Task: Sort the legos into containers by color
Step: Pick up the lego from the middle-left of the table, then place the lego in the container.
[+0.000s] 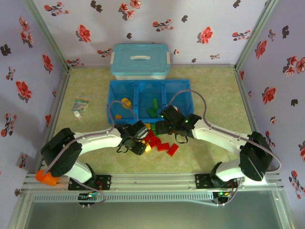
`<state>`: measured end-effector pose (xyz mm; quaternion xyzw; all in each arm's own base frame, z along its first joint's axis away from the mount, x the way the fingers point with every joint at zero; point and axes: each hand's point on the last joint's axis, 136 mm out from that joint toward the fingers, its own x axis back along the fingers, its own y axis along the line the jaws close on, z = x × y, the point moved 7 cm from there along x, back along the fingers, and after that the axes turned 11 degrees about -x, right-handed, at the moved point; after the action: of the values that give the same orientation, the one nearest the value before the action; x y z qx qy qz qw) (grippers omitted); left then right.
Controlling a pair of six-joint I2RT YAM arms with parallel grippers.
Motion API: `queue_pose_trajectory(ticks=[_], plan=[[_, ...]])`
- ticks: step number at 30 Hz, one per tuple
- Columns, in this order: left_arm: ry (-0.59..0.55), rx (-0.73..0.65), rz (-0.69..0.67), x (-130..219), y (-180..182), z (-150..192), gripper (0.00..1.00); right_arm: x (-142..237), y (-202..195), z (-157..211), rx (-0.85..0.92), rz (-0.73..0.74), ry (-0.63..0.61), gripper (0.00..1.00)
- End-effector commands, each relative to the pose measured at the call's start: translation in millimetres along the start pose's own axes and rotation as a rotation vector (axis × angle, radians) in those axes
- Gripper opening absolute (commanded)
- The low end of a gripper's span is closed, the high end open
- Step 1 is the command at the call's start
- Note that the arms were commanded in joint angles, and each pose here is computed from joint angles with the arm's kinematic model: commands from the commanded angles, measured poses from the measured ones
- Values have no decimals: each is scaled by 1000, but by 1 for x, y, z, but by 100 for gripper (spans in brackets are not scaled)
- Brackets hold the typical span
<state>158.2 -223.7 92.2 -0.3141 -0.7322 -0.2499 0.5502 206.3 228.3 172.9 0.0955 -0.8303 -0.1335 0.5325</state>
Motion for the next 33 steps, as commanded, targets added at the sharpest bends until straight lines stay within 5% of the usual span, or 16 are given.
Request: queue_pose_trajectory(ticks=[1,8,18,27,33], plan=[[-14,-10,-15,-1,-1,-3,47,5,2,-2,-8,-18,-13,80],[-14,10,-40,8,3,1,29,5,0,0,-12,-26,-17,78],[-176,142,-54,61,22,-1,27,4,-1,1,-14,-32,-18,78],[-395,429,-112,117,100,-22,24,0,3,5,-21,-64,8,77],[-410,509,-146,122,148,-45,24,0,5,11,-17,-71,24,77]])
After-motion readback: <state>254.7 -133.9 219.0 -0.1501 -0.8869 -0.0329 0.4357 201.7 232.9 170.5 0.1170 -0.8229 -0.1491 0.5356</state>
